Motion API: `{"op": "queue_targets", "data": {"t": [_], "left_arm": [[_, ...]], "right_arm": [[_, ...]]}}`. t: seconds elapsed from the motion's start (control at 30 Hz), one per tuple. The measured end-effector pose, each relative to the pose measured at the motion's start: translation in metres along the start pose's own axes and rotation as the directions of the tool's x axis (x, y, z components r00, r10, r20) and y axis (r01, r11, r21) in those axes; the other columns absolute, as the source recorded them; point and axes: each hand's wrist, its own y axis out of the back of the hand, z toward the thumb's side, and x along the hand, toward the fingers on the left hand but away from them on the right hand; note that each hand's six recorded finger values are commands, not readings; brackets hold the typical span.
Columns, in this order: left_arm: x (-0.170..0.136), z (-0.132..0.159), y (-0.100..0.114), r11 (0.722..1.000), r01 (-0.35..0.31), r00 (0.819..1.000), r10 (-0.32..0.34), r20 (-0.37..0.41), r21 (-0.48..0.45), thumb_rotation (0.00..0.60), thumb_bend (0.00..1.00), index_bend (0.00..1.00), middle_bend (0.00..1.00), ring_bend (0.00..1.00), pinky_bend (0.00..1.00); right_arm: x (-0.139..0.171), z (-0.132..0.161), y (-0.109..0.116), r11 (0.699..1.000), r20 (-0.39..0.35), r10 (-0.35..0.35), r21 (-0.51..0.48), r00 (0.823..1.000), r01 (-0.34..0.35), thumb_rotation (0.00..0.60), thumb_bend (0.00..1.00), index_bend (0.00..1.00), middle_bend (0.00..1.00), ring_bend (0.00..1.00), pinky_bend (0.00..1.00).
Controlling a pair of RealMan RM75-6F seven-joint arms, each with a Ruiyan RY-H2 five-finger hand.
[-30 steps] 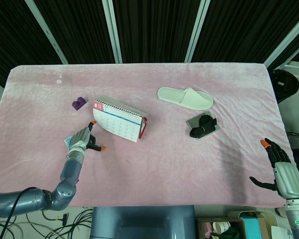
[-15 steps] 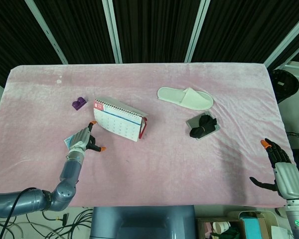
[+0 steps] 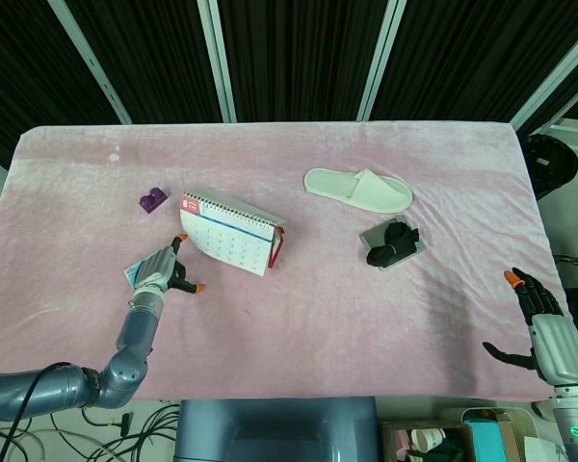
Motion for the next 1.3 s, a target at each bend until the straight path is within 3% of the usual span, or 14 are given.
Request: {"op": "queue_targets", "data": {"t": [0.53, 0.67, 0.87, 1.07, 1.17, 1.3], "left_arm": [[-0.017, 0.025, -0.007, 0.999, 0.01, 0.996, -0.013, 0.093, 0.034, 0.6, 0.18, 0.0, 0.84, 0.78, 0.85], [-0.025, 0.035, -0.006, 0.998, -0.01, 0.989, 0.001, 0.148, 0.061, 0.6, 0.19, 0.07, 0.84, 0.78, 0.85], [-0.042, 0.053, -0.003, 0.993, -0.066, 0.963, 0.037, 0.268, 0.101, 0.6, 0.19, 0.21, 0.81, 0.74, 0.82], [-0.061, 0.071, 0.007, 0.973, -0.179, 0.907, 0.107, 0.408, 0.143, 0.6, 0.19, 0.3, 0.74, 0.63, 0.72], [-0.072, 0.081, 0.015, 0.948, -0.269, 0.858, 0.158, 0.489, 0.167, 0.6, 0.19, 0.3, 0.7, 0.58, 0.67], [-0.087, 0.095, 0.026, 0.892, -0.413, 0.765, 0.23, 0.601, 0.184, 0.6, 0.18, 0.24, 0.61, 0.51, 0.6]], "right_arm": [[0.001, 0.0, 0.0, 1.0, -0.001, 0.0, 0.001, 1.0, 0.0, 0.6, 0.06, 0.0, 0.0, 0.0, 0.09], [0.001, 0.0, 0.0, 1.0, -0.003, 0.001, 0.001, 1.0, -0.001, 0.6, 0.06, 0.0, 0.0, 0.0, 0.09], [0.001, 0.0, 0.0, 1.0, -0.003, 0.0, 0.001, 1.0, 0.0, 0.6, 0.06, 0.0, 0.0, 0.0, 0.09], [0.001, 0.0, 0.0, 1.0, -0.003, 0.0, 0.002, 1.0, 0.0, 0.6, 0.06, 0.0, 0.0, 0.0, 0.09], [0.001, 0.0, 0.0, 1.0, -0.002, 0.001, 0.002, 1.0, -0.001, 0.6, 0.06, 0.0, 0.0, 0.0, 0.09], [0.001, 0.0, -0.001, 1.0, -0.002, 0.001, 0.002, 1.0, -0.001, 0.6, 0.06, 0.0, 0.0, 0.0, 0.09]]}}
